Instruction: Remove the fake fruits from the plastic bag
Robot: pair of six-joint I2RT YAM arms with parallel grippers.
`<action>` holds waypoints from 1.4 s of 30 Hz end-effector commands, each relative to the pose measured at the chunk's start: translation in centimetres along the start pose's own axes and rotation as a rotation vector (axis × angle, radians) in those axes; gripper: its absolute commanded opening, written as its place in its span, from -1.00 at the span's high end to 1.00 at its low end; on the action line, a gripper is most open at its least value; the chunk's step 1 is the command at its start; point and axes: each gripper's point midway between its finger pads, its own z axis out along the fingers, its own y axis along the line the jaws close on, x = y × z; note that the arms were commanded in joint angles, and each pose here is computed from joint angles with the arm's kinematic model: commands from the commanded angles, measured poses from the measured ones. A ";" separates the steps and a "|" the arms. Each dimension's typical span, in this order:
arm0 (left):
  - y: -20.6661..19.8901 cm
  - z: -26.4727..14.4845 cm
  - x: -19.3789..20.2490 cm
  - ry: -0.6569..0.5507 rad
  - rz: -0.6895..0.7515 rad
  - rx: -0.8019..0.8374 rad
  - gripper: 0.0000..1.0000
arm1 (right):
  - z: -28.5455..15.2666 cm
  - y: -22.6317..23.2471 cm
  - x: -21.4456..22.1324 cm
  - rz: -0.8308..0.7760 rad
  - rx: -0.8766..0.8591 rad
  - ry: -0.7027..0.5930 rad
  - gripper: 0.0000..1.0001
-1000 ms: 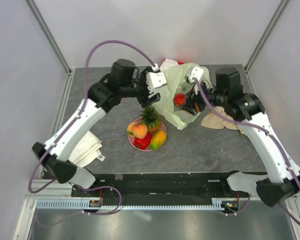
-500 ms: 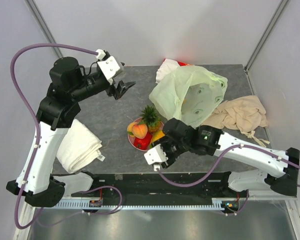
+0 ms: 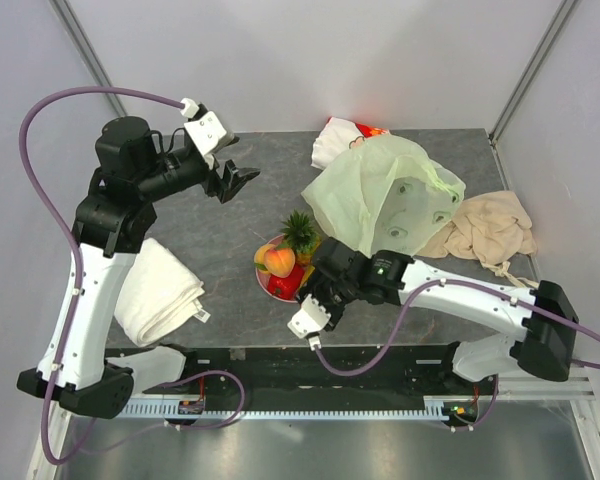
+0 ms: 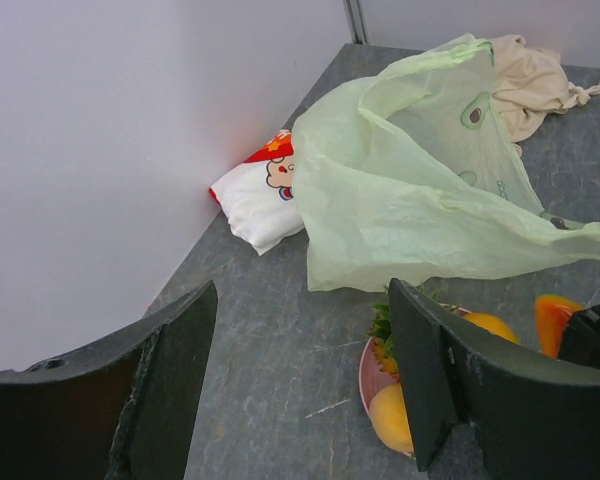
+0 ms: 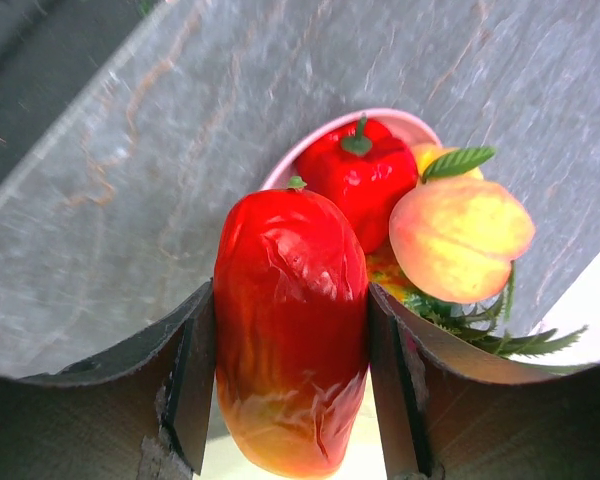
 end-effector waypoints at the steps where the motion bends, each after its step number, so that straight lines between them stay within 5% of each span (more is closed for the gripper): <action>1: -0.1 -0.1 0.3 -0.010 -0.050 0.016 -0.51 | 1.2 -1.7 1.8 -0.066 0.006 -0.024 -0.08; 25: 0.6 1.1 2.8 0.033 -0.092 0.036 -0.49 | 3.3 -4.0 5.2 -0.056 -0.033 -0.071 -0.18; 42: 0.0 1.4 3.3 0.030 -0.109 0.070 -0.47 | 2.8 -4.7 5.2 -0.066 0.033 -0.061 -0.69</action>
